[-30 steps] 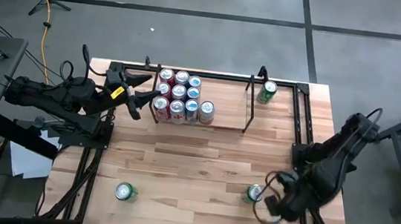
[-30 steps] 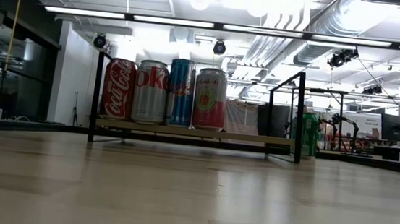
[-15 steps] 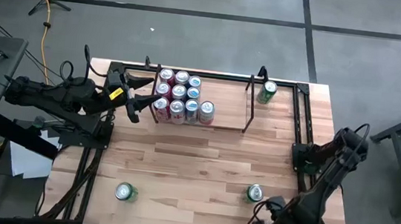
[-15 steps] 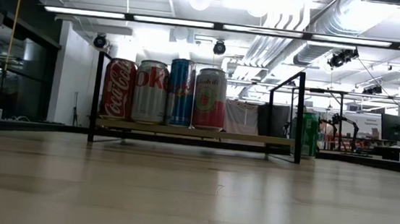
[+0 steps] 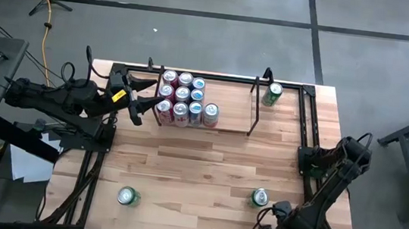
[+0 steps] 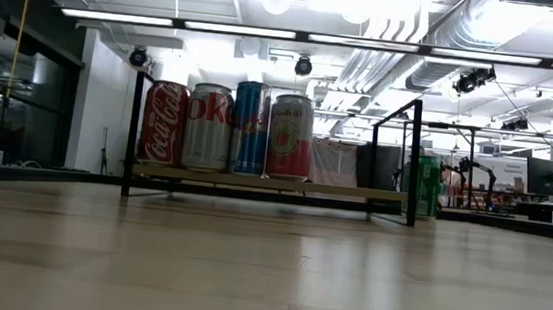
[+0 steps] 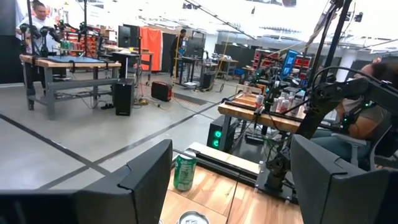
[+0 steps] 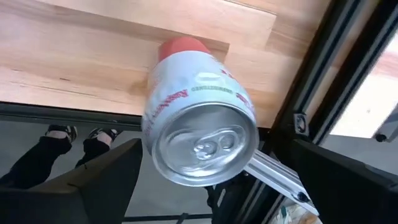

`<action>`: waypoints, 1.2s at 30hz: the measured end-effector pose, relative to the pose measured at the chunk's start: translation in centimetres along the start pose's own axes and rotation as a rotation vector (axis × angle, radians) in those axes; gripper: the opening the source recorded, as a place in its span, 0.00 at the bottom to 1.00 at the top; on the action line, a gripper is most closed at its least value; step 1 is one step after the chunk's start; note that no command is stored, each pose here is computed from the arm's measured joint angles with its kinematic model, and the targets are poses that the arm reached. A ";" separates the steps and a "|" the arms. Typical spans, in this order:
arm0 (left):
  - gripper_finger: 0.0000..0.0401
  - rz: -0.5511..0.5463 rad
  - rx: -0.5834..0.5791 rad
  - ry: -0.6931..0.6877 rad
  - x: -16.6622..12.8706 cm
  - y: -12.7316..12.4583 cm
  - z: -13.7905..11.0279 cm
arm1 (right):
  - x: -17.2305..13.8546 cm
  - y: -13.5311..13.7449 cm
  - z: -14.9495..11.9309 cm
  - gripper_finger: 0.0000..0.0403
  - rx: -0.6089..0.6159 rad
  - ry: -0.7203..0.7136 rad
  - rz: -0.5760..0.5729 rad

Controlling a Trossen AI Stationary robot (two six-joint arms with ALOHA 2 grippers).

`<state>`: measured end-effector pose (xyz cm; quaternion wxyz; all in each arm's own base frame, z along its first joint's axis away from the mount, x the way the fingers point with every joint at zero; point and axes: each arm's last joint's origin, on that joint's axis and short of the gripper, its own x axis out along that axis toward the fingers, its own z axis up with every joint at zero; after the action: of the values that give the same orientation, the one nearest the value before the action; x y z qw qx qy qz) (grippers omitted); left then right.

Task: Place canned beverage on shelf
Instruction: Put the pink soda can on the shelf aligned with the other pink soda can

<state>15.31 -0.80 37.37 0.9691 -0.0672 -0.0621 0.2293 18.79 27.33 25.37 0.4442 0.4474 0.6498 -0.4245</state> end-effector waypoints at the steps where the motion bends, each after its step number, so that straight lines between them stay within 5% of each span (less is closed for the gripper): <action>1: 0.58 0.000 0.000 0.000 0.0 0.0 0.0 | 0.0 0.0 0.0 0.98 0.000 -0.004 0.004; 20: 0.58 0.000 0.000 0.002 0.0 0.0 0.0 | 2.6 1.7 -0.1 0.97 0.010 -0.065 -0.012; 26: 0.58 0.000 -0.008 0.002 0.0 0.0 0.0 | 2.6 1.7 0.0 0.83 -0.008 -0.075 -0.010; 29: 0.58 0.000 -0.008 0.002 0.0 0.0 0.0 | 2.4 1.7 0.0 0.70 -0.067 -0.067 -0.001; 33: 0.58 0.000 -0.009 0.001 0.0 0.0 0.0 | 0.0 1.5 -0.5 0.69 -0.238 -0.072 0.101; 36: 0.58 0.000 -0.008 0.001 0.0 0.0 0.0 | -3.9 0.9 -1.2 0.69 -0.478 -0.135 0.241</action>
<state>15.31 -0.80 37.35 0.9688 -0.0713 -0.0624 0.2288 20.23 27.90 29.22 0.6270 0.3745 0.6425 -0.2321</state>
